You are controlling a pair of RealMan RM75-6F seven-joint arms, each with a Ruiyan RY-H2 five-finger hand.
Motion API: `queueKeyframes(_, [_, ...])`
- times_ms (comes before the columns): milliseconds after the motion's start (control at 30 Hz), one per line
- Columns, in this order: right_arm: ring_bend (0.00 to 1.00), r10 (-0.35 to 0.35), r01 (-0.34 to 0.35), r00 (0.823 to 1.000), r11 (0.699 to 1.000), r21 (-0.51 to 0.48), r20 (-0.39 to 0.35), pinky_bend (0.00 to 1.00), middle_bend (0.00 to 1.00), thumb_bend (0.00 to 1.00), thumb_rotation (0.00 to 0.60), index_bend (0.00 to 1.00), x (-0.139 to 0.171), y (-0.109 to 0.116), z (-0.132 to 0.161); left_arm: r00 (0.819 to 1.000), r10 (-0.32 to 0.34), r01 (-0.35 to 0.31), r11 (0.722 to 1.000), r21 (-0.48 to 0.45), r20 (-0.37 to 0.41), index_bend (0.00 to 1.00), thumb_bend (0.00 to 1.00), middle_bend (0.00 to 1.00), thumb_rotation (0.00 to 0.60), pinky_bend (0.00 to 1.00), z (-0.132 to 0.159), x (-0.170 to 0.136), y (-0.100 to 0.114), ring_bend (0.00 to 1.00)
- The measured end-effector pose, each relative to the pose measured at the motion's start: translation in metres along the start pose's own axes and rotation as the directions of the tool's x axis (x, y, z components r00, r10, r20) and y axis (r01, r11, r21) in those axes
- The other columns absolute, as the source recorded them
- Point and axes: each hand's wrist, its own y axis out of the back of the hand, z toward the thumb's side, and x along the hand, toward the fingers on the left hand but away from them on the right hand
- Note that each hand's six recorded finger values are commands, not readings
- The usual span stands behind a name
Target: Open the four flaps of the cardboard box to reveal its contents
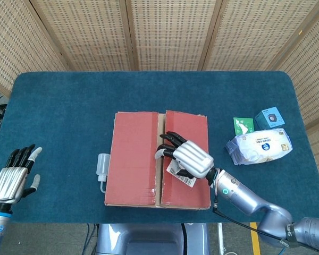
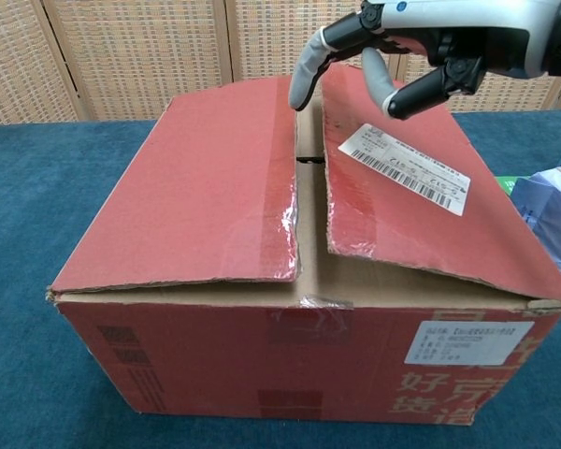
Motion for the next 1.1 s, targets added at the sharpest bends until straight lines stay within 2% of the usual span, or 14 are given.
queueKeyframes(233, [0.00,0.017,-0.017,1.000,1.000,0.004,0.007,0.00,0.31,1.00,0.600,0.32,-0.003,-0.005,-0.002,1.000,-0.006,0.006,1.000,-0.004,-0.009,0.00,0.52,0.00,0.600,0.00,-0.004,-0.001,-0.002,0.00])
queueKeyframes(767, [0.03,0.014,-0.014,0.999,1.000,0.006,0.030,0.00,0.49,1.00,0.600,0.32,-0.003,-0.007,-0.011,1.000,-0.014,0.014,1.000,-0.013,-0.010,0.00,0.52,0.00,0.600,0.00,-0.005,-0.001,-0.004,0.00])
queueKeyframes(1100, [0.05,-0.004,0.003,1.000,1.000,0.026,0.030,0.00,0.51,1.00,0.600,0.32,0.001,0.003,-0.010,1.000,-0.006,0.006,1.000,-0.015,-0.011,0.00,0.52,0.00,0.600,0.00,-0.006,0.000,-0.002,0.00])
